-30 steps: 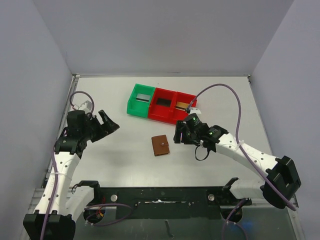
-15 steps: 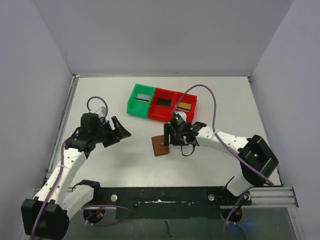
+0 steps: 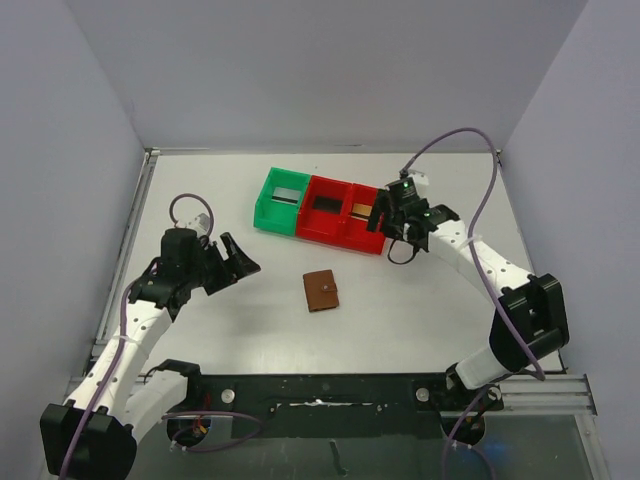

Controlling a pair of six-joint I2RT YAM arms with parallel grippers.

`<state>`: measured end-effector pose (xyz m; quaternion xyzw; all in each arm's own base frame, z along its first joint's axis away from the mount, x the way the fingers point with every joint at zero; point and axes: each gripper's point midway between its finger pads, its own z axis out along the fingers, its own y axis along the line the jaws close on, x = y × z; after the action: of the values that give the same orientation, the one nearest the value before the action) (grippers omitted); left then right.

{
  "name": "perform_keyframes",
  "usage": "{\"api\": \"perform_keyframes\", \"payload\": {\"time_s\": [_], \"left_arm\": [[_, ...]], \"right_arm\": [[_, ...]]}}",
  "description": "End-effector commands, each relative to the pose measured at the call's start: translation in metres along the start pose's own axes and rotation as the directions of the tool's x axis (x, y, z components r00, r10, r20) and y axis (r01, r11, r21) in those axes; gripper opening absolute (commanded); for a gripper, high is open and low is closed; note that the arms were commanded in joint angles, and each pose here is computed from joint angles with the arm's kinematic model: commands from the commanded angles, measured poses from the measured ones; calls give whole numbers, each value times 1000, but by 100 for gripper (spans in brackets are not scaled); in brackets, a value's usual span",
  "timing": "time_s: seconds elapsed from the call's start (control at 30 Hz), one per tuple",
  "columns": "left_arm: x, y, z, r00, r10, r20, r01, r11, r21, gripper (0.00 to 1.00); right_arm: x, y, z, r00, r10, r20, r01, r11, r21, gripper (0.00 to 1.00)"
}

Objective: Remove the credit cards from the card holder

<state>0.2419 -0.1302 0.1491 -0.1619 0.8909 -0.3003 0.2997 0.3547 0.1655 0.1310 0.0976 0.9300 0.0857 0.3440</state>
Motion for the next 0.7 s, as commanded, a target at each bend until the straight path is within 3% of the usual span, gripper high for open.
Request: {"api": "perform_keyframes", "payload": {"time_s": [0.0,0.23,0.67], "left_arm": [[-16,-12,-5,998,16,67,-18,999,31,75],[-19,-14,-8,997,23,79,-26,999,30,75],[-20,-13,-7,997,21,78,-23,1000,19,75]], "right_arm": [[-50,-18,-15,994,-22,103,16,998,63,72],[-62,-59,5,997,9,81,-19,993,116,71],[-56,-33,29,999,-39,9,39,999,4,66]]}}
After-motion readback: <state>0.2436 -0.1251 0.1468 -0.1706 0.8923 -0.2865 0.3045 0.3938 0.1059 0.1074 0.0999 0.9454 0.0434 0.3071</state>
